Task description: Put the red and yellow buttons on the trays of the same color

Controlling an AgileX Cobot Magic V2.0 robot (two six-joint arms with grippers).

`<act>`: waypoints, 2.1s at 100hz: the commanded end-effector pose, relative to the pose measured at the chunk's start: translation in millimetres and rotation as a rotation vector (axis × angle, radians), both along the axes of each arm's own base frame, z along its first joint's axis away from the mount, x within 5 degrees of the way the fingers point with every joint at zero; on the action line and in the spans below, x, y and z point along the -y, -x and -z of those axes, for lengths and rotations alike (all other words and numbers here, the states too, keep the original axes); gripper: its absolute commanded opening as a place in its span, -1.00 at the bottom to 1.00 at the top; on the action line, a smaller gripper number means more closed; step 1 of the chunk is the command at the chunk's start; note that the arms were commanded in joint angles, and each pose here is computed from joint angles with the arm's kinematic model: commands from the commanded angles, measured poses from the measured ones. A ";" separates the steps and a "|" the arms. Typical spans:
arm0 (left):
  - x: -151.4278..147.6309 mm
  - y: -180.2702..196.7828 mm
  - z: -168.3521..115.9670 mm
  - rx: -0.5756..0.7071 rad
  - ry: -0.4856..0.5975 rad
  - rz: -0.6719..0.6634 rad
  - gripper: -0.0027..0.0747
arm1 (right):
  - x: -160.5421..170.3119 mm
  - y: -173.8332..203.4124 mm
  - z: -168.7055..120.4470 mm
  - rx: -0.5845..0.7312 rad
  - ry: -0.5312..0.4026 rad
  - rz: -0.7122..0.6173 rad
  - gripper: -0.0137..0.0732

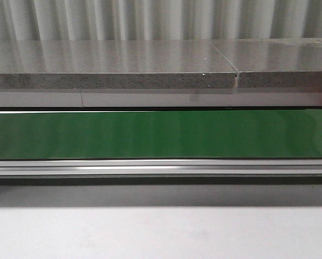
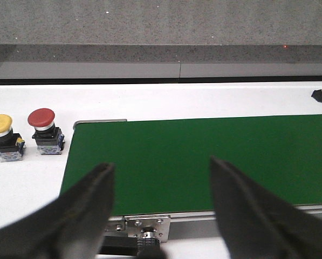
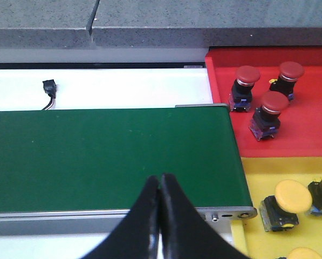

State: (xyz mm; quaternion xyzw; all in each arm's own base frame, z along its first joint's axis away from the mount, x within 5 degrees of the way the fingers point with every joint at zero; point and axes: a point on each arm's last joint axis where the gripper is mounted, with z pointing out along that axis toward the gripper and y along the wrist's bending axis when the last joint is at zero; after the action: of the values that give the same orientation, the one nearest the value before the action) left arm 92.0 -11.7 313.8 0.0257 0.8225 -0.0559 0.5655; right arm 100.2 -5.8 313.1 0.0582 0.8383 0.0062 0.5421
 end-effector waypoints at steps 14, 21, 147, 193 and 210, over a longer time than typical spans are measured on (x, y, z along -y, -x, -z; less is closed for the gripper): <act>1.5 -2.1 -16.3 0.106 0.043 0.003 0.80 | 0.2 -1.9 -14.6 0.100 0.022 -0.004 -0.84; 0.1 -4.1 -18.2 0.120 0.111 -0.033 0.76 | 0.2 -1.9 -14.6 0.100 0.022 -0.004 -0.84; -98.4 -285.1 34.0 -0.468 0.332 -0.497 0.66 | 0.2 -1.9 -14.6 0.100 0.022 -0.004 -0.84; -121.1 -307.0 73.4 -0.548 0.363 -0.554 0.66 | 0.2 -1.9 -14.6 0.100 0.022 -0.004 -0.84; -124.3 -319.1 81.5 -0.557 0.367 -0.555 0.66 | 0.2 -1.9 -14.6 0.100 0.022 -0.004 -0.84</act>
State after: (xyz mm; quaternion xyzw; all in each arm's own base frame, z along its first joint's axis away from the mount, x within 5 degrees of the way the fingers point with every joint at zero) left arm 404.1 109.5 202.4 -0.3095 0.9148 -0.0436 0.2559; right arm 100.3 -5.8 313.3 0.0581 0.8377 0.0062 0.5430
